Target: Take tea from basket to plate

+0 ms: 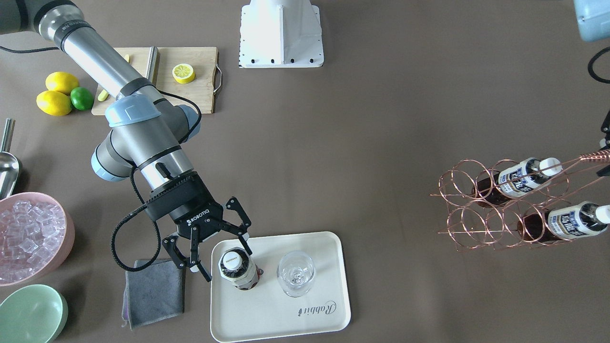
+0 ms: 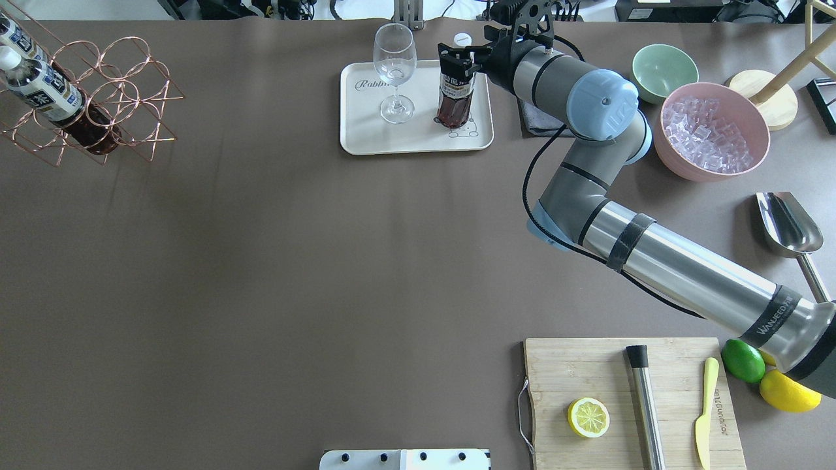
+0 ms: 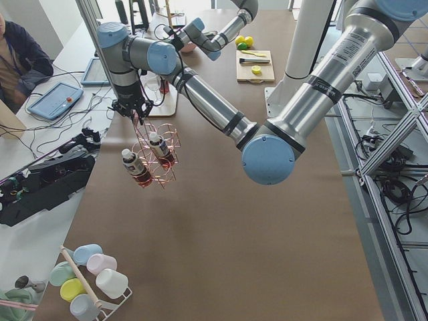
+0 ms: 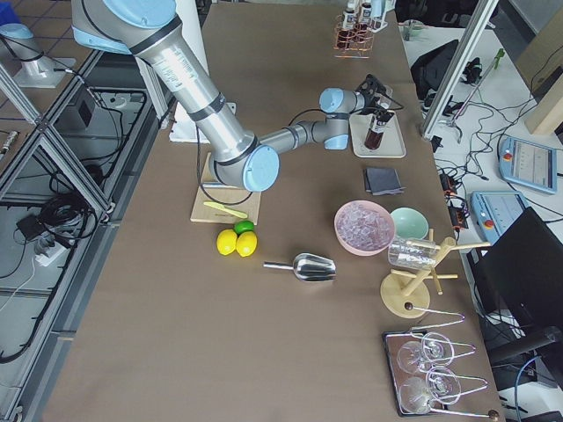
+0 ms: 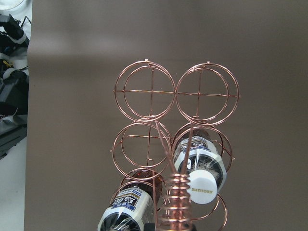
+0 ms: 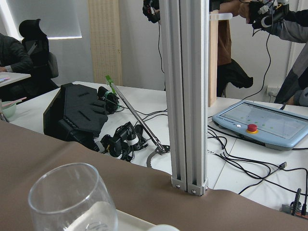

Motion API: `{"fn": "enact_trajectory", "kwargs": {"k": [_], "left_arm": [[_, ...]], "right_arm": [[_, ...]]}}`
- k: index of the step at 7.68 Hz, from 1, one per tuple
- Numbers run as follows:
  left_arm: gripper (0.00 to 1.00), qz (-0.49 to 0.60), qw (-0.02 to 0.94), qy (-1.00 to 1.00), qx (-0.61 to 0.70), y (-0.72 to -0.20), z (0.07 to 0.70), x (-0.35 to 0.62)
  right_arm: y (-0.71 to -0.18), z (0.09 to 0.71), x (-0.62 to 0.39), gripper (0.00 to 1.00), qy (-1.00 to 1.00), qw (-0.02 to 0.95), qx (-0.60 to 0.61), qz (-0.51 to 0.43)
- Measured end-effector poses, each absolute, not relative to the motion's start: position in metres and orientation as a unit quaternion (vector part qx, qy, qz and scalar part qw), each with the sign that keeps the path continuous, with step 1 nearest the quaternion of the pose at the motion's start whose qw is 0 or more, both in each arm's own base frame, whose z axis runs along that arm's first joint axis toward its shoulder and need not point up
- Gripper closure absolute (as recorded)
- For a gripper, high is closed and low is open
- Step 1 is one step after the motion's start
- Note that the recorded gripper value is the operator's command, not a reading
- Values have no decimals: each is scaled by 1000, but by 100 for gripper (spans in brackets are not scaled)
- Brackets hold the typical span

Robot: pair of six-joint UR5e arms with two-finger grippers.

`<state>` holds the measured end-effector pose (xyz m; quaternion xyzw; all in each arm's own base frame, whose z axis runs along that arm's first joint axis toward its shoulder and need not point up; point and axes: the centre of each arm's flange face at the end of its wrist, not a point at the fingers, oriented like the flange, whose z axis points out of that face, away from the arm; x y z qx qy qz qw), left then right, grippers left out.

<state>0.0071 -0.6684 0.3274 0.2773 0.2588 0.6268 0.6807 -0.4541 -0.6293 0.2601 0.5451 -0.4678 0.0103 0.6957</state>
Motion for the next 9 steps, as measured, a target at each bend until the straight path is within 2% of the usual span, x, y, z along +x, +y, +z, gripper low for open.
{"fn": "enact_trajectory", "kwargs": {"k": [2, 6, 7, 9], "left_arm": [[100, 624, 686, 272, 257, -681, 373, -16], [100, 621, 690, 273, 251, -711, 445, -30], [100, 624, 688, 272, 252, -715, 455, -30], [100, 630, 683, 267, 257, -722, 472, -27]], "right_arm": [[-617, 248, -459, 0, -480, 694, 536, 9], [-597, 177, -414, 0, -466, 742, 480, -43], [-592, 178, -391, 0, -461, 752, 468, -56], [-568, 222, -323, 0, -443, 784, 430, -59]]}}
